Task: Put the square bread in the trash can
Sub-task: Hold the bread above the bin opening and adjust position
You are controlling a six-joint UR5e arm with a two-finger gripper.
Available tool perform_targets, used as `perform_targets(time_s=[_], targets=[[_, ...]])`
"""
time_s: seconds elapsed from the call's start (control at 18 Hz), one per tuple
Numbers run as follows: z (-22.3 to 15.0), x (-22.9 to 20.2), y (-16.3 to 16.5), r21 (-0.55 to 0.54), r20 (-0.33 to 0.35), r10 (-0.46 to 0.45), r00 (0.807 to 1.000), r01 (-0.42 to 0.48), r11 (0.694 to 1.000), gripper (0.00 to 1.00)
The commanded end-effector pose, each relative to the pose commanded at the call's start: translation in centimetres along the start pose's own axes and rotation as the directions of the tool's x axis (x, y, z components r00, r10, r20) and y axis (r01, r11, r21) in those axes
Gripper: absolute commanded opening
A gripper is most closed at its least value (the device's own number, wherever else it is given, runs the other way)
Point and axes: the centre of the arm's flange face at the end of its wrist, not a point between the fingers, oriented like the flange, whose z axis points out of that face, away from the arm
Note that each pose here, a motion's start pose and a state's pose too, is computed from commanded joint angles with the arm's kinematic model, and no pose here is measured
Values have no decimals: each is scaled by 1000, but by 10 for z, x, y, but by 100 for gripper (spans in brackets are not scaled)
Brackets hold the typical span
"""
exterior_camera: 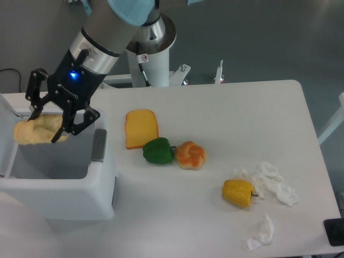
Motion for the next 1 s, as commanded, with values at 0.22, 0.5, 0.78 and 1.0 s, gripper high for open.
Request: perform_targets(time_s=[0.22,0.5,0.78,1.0], targets=[[0,-2,1,-14,22,47,999,-47,999,91],[0,-4,0,-13,25,51,998,-51,999,97],[-1,-5,-3,-3,34,63,997,-63,998,100],[3,-10,-5,6,39,72,997,-73,997,100]])
